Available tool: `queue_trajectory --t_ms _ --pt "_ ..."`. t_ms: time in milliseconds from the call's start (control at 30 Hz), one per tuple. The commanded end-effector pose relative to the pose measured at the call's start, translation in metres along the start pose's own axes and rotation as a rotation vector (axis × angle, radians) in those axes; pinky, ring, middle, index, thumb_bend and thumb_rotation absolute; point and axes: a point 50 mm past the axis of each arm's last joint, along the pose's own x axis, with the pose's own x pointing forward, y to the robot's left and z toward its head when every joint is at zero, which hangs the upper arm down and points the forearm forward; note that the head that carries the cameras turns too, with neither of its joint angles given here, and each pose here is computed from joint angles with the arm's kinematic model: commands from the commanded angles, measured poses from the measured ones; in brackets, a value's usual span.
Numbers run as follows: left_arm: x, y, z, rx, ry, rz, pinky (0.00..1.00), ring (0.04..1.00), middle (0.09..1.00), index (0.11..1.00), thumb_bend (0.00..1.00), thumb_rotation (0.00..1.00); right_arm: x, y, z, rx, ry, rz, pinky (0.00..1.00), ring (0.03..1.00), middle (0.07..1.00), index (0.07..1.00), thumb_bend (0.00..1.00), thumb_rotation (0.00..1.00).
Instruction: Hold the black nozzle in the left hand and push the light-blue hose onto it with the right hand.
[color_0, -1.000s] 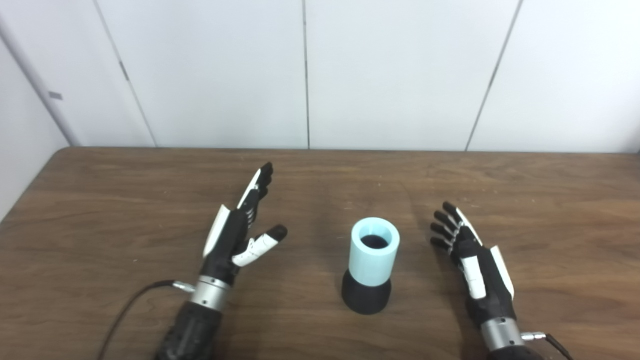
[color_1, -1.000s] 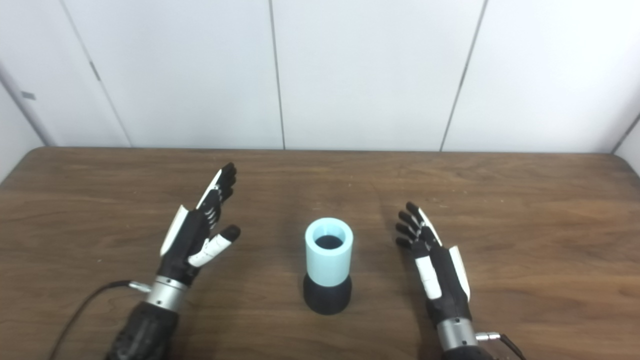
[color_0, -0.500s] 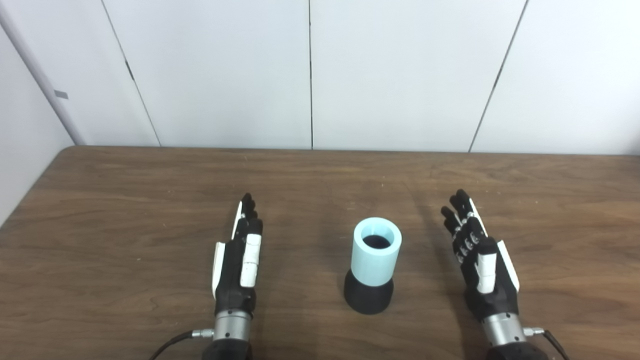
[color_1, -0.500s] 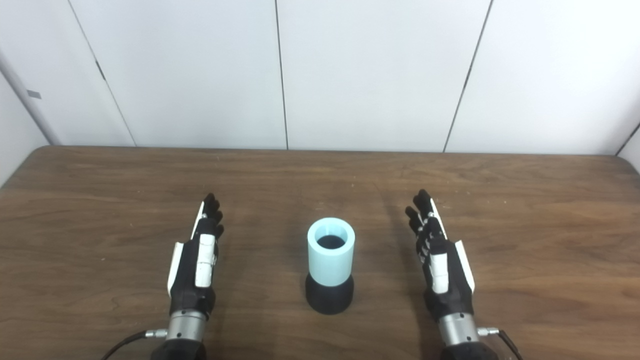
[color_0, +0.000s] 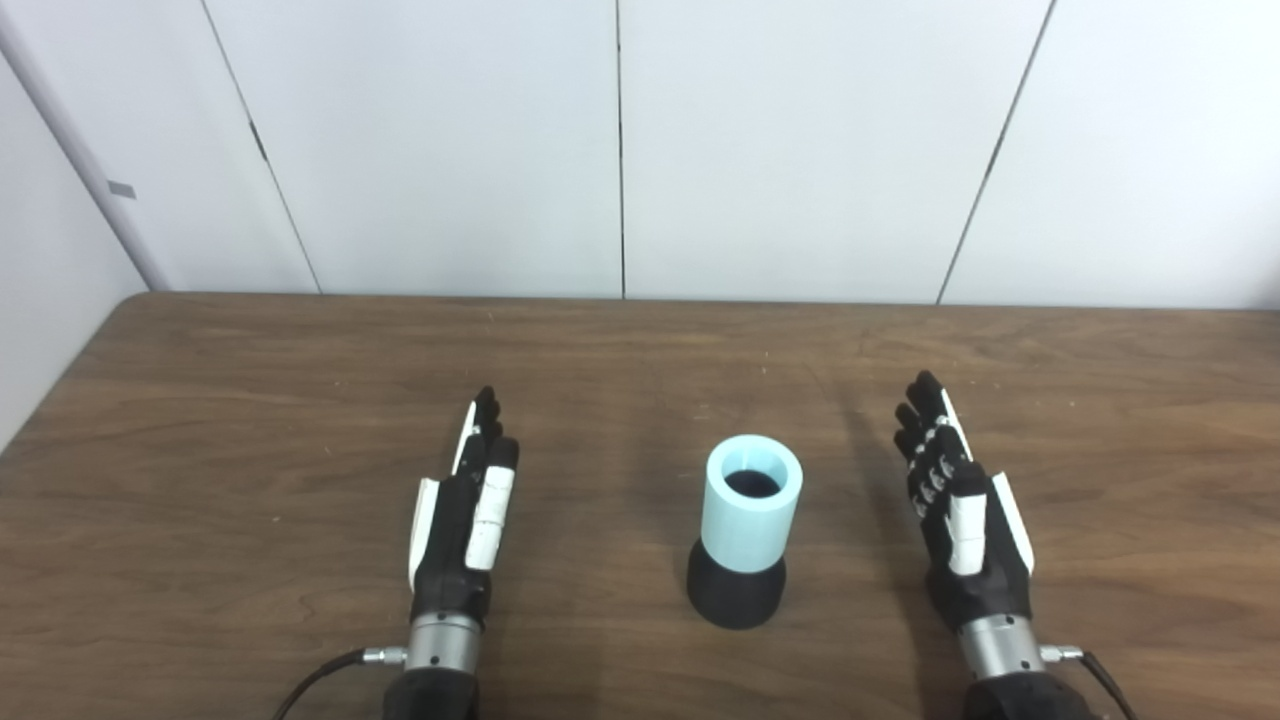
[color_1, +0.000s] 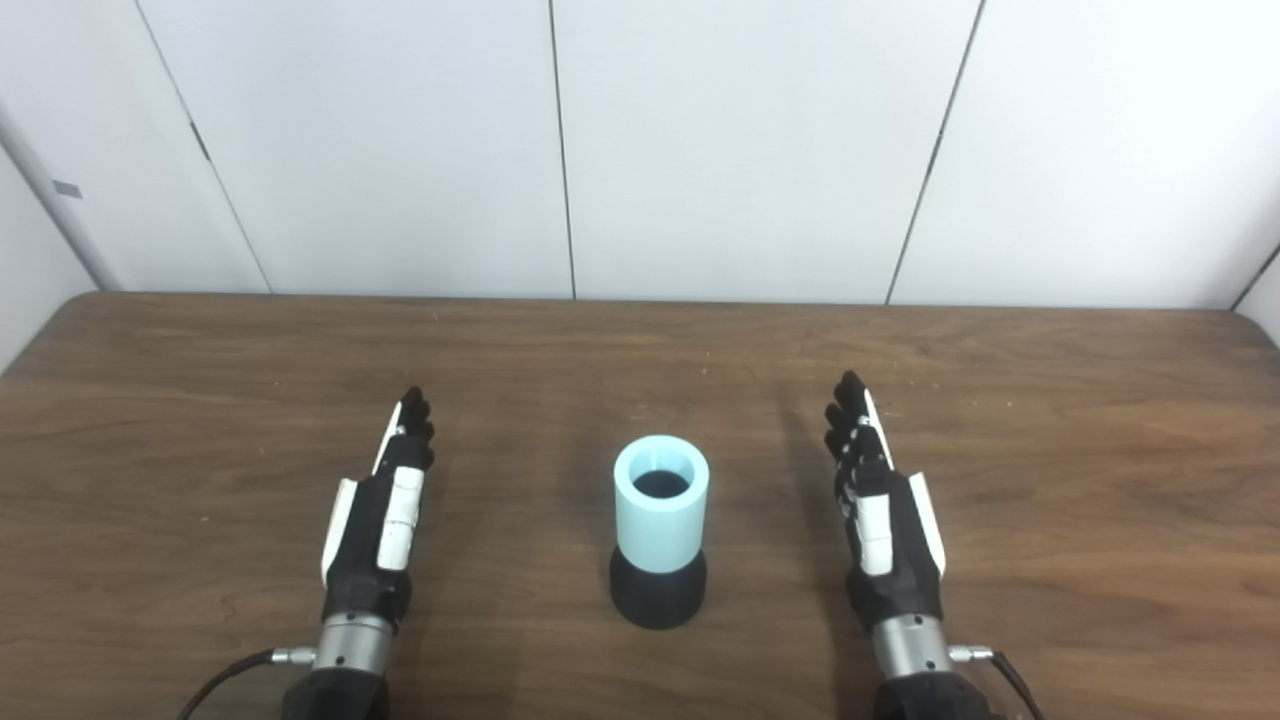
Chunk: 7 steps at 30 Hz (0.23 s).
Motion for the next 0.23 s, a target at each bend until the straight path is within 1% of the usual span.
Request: queue_trajectory --t_ms 0,200 --pt "0.0080 -0.0042 0.0162 -0.010 -0.081 -0.010 1.00 1.000 1.000 1.000 0.74 1.00 -0.0026 0.0080 -0.0039 0.031 0.000 0.005 1.00 1.000 1.000 1.000 0.73 1.00" --pt "0.0078 -0.0036 0.0179 -0.004 -0.082 -0.030 1.00 1.000 1.000 1.000 0.73 1.00 -0.0021 0.0082 -0.0047 0.033 0.009 -0.001 1.00 1.000 1.000 1.000 0.73 1.00"
